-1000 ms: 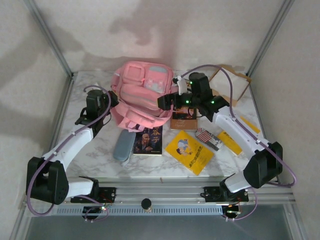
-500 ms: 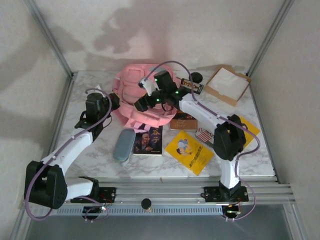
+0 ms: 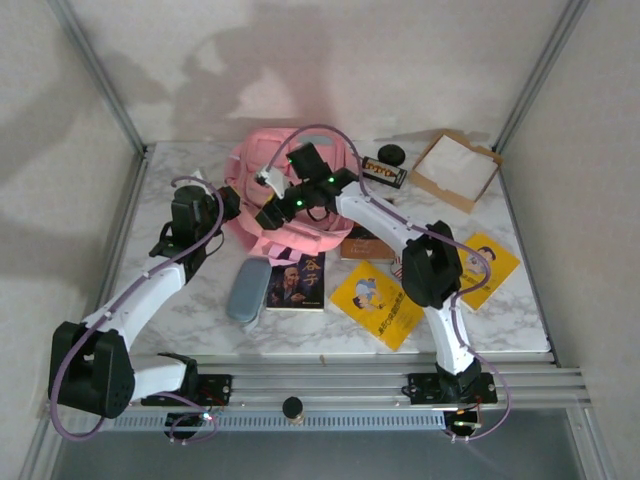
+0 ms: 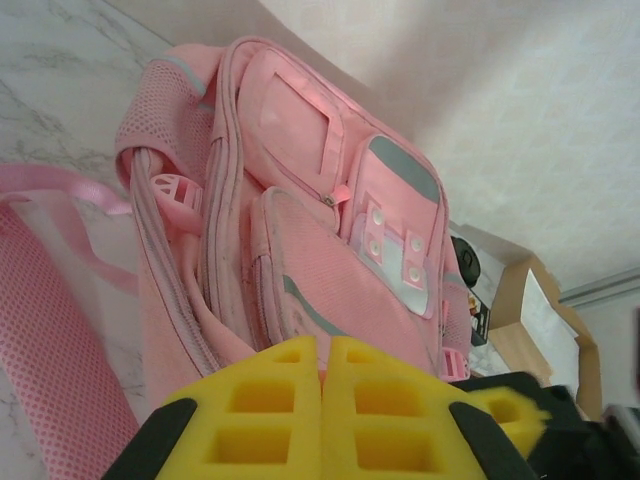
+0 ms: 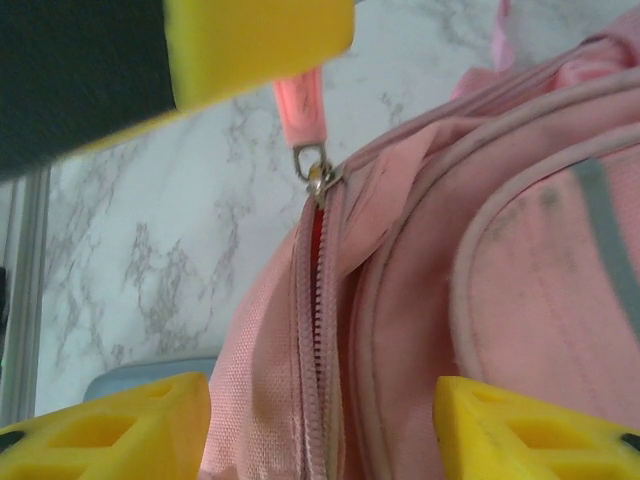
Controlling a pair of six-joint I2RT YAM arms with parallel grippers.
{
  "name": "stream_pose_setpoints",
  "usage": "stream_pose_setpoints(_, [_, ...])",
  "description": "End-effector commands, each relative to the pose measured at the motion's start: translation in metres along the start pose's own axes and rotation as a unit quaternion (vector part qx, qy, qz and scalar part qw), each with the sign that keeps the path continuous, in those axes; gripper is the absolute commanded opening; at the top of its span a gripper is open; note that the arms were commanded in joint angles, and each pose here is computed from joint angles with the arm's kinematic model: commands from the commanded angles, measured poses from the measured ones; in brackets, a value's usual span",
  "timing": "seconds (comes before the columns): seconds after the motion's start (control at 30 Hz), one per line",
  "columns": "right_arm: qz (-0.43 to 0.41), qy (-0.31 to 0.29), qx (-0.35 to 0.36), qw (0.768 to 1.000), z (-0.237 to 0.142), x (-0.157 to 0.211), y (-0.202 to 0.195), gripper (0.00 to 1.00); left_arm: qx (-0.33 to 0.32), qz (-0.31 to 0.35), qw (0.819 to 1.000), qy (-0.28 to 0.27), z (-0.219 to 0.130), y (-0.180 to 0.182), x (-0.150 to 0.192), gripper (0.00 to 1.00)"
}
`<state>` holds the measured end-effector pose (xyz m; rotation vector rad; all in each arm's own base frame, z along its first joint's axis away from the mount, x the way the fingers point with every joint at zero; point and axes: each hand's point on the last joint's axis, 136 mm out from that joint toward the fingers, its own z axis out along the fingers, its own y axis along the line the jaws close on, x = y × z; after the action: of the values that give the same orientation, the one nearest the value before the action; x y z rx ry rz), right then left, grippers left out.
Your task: Pack books, pencil case, and school supplies into a backpack
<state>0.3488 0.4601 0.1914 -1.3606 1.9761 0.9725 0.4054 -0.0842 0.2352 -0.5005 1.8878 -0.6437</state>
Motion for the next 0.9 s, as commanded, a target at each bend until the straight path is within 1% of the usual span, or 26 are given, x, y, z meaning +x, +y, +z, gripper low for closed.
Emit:
stream_pose_setpoints(0.0, [-0.009,0.014,-0.033,0.999,0.012,0.001,0.014,0.59,0.061,0.003,0.997,-0.045,-0.01,-0.038,-0.03,0.0])
stream_pose_setpoints(0.03, [-0.009,0.017,-0.028,0.999,0.015,0.002,0.01,0.58,0.062,0.002,0.997,-0.043,-0.01,-0.038,-0.03,0.0])
stream_pose_setpoints(0.1, [-0.007,0.022,-0.023,0.999,0.021,0.002,0.004,0.49,0.065,0.002,0.997,-0.044,-0.011,-0.04,-0.031,0.0])
stream_pose_setpoints(0.17, [-0.006,0.019,-0.029,0.999,0.023,0.001,0.005,0.45,0.065,0.0,0.997,-0.046,-0.012,-0.041,-0.033,0.0])
stream_pose_setpoints(0.23, [-0.01,0.018,-0.031,0.999,0.023,0.001,0.006,0.35,0.057,-0.003,0.997,-0.045,-0.011,-0.039,-0.033,0.0])
stream_pose_setpoints(0.3, [-0.014,0.022,-0.032,0.999,0.023,0.005,0.008,0.21,0.042,-0.005,0.998,-0.043,-0.009,-0.035,-0.034,0.0])
stream_pose_setpoints(0.4, [-0.018,0.028,-0.029,0.999,0.022,0.01,0.008,0.1,0.029,-0.012,0.998,-0.05,-0.011,-0.032,-0.039,0.0])
stream_pose_setpoints(0.47, [-0.021,0.028,-0.033,0.999,0.022,0.009,0.01,0.0,0.028,-0.013,0.998,-0.052,-0.012,-0.032,-0.04,0.0])
stream_pose_setpoints(0.7, [-0.048,-0.001,-0.025,0.999,0.004,-0.013,0.017,0.0,-0.008,-0.021,0.999,-0.05,-0.008,-0.016,-0.036,0.0])
stream_pose_setpoints(0.8, [-0.061,-0.024,-0.013,0.998,-0.008,-0.026,0.021,0.0,-0.051,-0.044,0.996,-0.05,-0.006,0.009,-0.036,0.0])
stream_pose_setpoints(0.87, [-0.066,-0.033,-0.01,0.997,-0.016,-0.03,0.024,0.0,-0.067,-0.065,0.995,-0.044,-0.002,0.025,-0.034,0.0])
